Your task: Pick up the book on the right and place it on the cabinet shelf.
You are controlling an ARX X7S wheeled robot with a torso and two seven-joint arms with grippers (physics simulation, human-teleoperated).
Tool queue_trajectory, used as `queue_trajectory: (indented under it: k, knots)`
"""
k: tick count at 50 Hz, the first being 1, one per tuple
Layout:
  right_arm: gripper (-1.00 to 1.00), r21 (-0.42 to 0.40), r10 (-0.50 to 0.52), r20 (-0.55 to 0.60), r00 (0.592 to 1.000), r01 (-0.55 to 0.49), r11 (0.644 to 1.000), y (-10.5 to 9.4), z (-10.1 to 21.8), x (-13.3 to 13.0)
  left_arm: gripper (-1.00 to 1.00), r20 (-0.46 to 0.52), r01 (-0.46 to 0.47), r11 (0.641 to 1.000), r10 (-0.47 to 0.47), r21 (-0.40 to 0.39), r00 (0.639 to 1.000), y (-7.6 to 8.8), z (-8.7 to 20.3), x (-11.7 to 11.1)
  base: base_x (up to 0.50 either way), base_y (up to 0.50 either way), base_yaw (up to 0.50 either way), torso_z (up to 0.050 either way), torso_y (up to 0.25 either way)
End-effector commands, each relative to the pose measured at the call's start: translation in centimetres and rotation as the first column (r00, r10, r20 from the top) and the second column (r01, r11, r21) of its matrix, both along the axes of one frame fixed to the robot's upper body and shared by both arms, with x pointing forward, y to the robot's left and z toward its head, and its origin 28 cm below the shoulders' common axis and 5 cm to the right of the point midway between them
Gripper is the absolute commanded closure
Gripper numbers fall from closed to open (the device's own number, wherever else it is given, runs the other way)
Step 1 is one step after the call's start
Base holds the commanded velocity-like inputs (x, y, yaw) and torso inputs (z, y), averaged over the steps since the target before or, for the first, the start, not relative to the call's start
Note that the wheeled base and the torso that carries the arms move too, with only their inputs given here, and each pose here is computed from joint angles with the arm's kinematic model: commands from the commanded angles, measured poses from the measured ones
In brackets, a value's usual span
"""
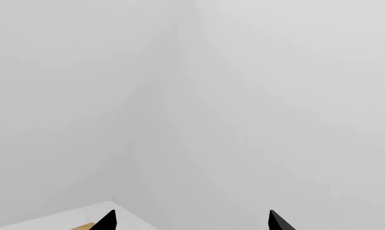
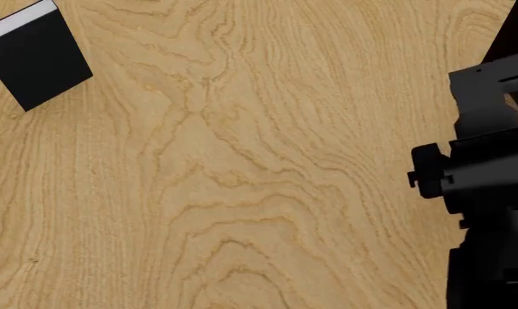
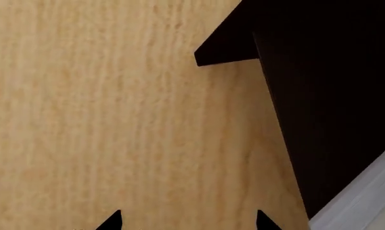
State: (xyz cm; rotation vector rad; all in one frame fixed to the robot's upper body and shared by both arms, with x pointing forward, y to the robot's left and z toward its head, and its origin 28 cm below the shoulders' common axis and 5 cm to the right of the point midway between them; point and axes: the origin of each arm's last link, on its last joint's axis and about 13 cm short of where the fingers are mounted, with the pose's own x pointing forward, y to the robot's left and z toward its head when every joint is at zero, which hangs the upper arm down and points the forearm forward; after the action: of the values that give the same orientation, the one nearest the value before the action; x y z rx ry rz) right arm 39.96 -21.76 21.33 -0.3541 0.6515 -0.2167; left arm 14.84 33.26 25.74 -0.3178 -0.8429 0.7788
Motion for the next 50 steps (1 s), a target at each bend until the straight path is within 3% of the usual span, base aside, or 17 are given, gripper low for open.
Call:
queue_trajectory:
  k: [1,19,38,41,43,47,50]
  knots:
    - [-1.0,0.005,0.078,-0.024,0.997,-0.078,0.997,0.4,-0.1,0.2,-1.0,0.002,0.001,1.0,-0.001,0.0,1.0,0.0,0.0,-0.1,0.0,0.0,0.0,0.0,0.0]
    - [-1.0,0.026,0.214,0.113,0.97,-0.219,0.975,3.0,1.6,1.6,-1.0,-0.002,0.0,1.0,0.0,0.006,1.0,0.0,0.0,0.0,0.0,0.0,0.0,0.0,0.0]
    - [-1.0,0.084,0.238,0.26,0.936,-0.268,0.96,4.1,2.5,2.4,-1.0,-0.009,-0.003,1.0,0.003,0.014,1.0,0.0,0.0,0.1,0.0,0.0,0.0,0.0,0.0]
    - [-1.0,0.099,0.216,0.331,0.918,-0.262,0.96,4.3,2.5,2.6,-1.0,-0.009,-0.002,1.0,0.003,0.016,1.0,-0.1,0.0,0.1,0.0,0.0,0.0,0.0,0.0]
    - [-1.0,0.063,0.187,0.389,0.902,-0.229,0.971,4.3,2.5,2.5,-1.0,-0.01,-0.002,1.0,0.002,0.017,1.0,-0.1,0.0,0.1,0.0,0.0,0.0,0.0,0.0]
    - [-1.0,0.1,0.193,0.445,0.875,-0.263,0.96,5.0,2.3,0.9,-1.0,-0.009,0.0,1.0,0.0,0.02,1.0,-0.1,0.0,0.1,0.0,0.0,0.0,0.0,0.0]
    - [-1.0,0.075,0.195,0.493,0.848,-0.264,0.962,5.5,2.3,-0.4,-1.0,-0.009,0.0,1.0,0.0,0.022,1.0,-0.1,0.1,0.1,0.0,0.0,0.0,0.0,0.0]
